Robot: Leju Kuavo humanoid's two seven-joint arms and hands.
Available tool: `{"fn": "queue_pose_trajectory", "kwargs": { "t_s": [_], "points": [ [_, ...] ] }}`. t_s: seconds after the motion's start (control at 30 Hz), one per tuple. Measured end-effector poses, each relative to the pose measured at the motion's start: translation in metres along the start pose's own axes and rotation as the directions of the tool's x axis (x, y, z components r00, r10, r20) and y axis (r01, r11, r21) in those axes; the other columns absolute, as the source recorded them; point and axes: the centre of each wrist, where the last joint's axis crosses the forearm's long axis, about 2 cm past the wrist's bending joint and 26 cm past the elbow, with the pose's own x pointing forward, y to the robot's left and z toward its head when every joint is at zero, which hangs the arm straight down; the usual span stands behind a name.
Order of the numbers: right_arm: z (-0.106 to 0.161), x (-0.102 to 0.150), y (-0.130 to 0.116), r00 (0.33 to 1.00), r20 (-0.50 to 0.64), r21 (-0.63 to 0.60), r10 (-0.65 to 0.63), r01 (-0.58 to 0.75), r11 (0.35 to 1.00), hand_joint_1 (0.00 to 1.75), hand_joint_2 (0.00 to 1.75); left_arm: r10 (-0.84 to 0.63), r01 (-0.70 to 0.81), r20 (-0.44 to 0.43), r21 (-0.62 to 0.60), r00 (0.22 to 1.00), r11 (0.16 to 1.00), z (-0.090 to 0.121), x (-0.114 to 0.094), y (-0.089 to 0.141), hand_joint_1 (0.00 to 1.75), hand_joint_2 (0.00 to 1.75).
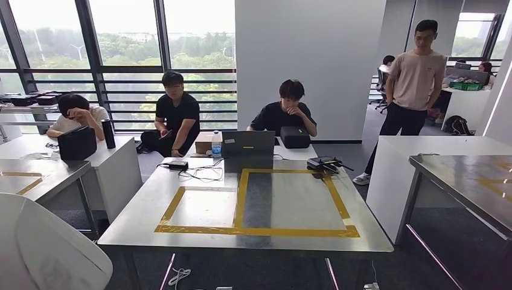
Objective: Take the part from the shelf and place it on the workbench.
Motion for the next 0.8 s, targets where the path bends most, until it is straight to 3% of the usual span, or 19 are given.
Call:
{"fn": "queue_pose_trajectory", "kwargs": {
  "t_s": [0.8],
  "points": [
    [0.0004, -0.0024, -0.0009, 1.000, -0.010, 0.001, 0.004, -0.004, 1.000, 0.00, 0.00, 0.016, -0.016, -0.007, -0.009, 1.000, 1.000, 0.0039, 0.0032, -0.0025, 1.75, 1.75]
  ]
}}
